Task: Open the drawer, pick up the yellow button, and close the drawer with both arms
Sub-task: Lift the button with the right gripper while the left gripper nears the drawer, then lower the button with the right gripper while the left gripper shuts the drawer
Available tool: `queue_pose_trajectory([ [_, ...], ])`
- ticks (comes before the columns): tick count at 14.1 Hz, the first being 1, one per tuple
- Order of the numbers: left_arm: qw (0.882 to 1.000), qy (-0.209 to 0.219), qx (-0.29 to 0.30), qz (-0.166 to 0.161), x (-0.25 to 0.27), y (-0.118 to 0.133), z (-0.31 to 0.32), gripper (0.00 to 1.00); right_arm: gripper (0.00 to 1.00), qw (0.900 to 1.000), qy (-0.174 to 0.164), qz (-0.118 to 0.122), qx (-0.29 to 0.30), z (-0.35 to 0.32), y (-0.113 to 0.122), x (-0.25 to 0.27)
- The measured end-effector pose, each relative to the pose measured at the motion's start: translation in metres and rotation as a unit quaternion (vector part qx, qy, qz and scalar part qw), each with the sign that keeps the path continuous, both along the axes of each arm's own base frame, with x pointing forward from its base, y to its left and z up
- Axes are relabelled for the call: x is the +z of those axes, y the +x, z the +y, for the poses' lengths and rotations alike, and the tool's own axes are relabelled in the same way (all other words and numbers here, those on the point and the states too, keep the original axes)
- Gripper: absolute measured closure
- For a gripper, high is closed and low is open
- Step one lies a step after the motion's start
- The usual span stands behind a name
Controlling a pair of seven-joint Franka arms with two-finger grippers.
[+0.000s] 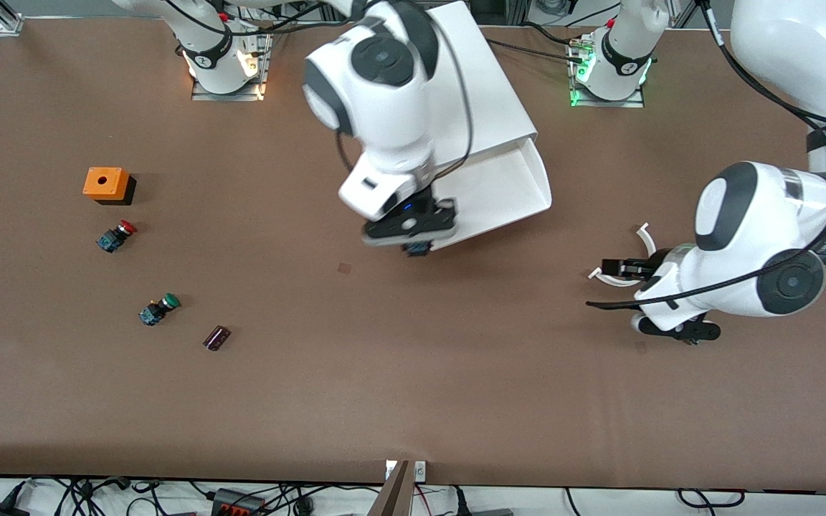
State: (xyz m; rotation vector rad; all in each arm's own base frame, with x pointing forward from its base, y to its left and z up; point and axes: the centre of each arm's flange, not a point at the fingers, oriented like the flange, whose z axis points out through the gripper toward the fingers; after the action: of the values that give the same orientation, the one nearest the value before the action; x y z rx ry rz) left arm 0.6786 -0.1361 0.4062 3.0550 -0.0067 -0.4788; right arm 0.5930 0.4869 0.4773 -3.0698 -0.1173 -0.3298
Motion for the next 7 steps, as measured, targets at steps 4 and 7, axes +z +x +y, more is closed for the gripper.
queue_pose_trajectory([
  [4, 0.997, -0.012, 0.075, -0.017, -0.029, -0.008, -0.066, 0.0, 0.59, 0.998, -0.03, 0.061, -0.002, -0.126, 0.075, -0.04],
  [7, 0.994, -0.023, 0.102, -0.025, -0.053, -0.024, -0.104, 0.0, 0.59, 0.993, -0.044, 0.109, -0.008, -0.187, 0.096, -0.085],
])
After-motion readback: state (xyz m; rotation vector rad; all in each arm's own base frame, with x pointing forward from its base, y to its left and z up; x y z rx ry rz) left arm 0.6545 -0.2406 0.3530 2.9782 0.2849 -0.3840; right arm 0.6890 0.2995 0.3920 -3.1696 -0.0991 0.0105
